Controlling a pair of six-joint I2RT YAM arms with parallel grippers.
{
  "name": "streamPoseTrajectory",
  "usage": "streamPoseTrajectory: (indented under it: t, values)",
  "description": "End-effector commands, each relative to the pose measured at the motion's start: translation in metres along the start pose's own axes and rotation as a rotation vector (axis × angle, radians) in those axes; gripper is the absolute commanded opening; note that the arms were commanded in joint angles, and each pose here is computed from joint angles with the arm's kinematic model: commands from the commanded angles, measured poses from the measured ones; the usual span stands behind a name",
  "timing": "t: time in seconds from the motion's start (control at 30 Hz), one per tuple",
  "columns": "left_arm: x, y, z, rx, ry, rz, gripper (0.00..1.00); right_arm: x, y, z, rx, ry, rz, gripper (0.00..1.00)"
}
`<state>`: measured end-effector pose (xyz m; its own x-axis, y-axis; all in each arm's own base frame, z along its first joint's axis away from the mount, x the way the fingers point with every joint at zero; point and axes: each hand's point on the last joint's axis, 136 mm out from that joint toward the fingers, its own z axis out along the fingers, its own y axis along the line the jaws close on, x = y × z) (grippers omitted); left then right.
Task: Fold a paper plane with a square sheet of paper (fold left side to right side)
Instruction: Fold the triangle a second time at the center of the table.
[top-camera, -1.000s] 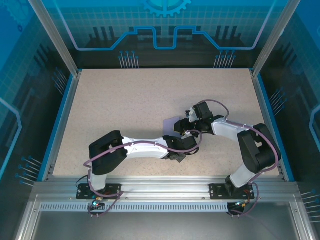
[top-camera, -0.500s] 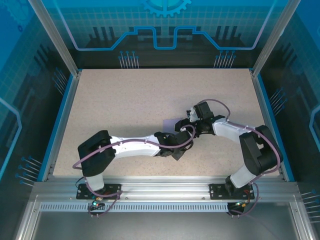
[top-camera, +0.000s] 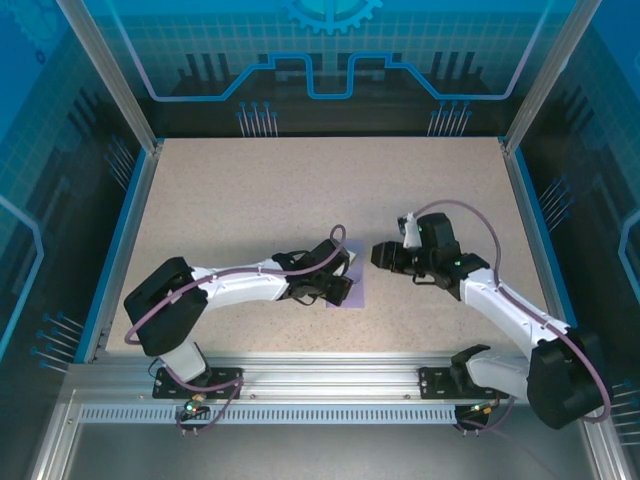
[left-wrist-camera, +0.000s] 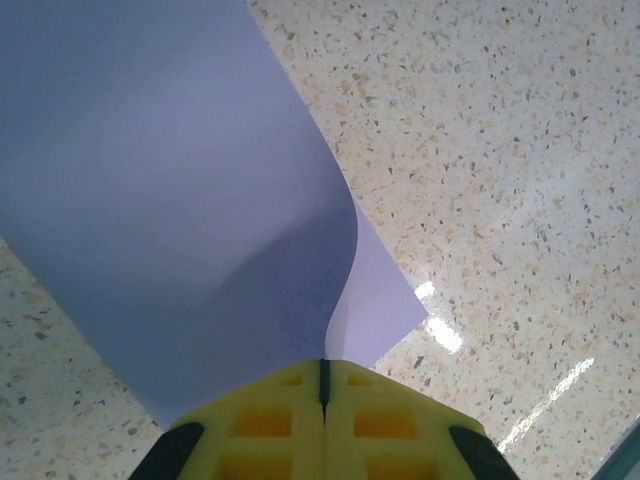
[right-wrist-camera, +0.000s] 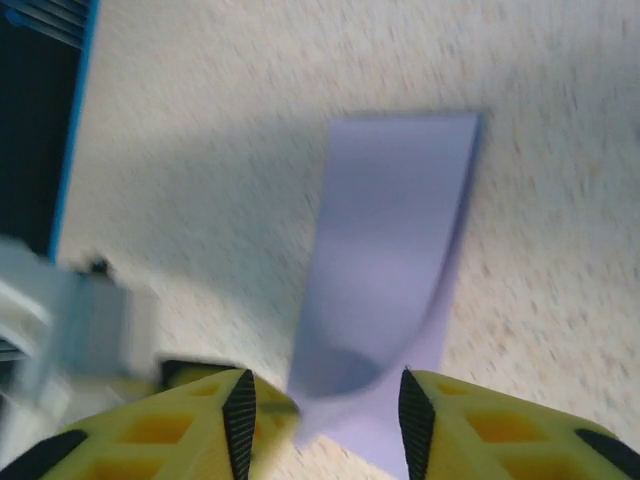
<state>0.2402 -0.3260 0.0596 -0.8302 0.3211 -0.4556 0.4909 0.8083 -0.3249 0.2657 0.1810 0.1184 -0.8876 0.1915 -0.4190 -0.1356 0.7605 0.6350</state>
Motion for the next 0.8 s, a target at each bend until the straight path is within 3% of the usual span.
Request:
streamPoseTrajectory:
  t: [0.0, 0.13, 0.23, 0.77]
  values:
    - [-0.008, -0.015, -0.008, 0.105, -0.027, -0.043, 0.05, 0.041, -0.007, 0.01, -0.016, 0.102, 0.015, 0.32]
    - [-0.009, -0.009, -0.008, 0.096, -0.029, -0.056, 0.05, 0.067, -0.008, 0.023, -0.01, 0.143, 0.016, 0.14]
    - [-0.009, -0.002, -0.009, 0.075, -0.026, -0.058, 0.05, 0.077, -0.011, 0.03, 0.01, 0.151, 0.027, 0.08]
    - [-0.011, 0.018, -0.01, -0.023, -0.013, -0.038, 0.05, 0.096, -0.013, 0.061, 0.111, 0.238, 0.016, 0.04]
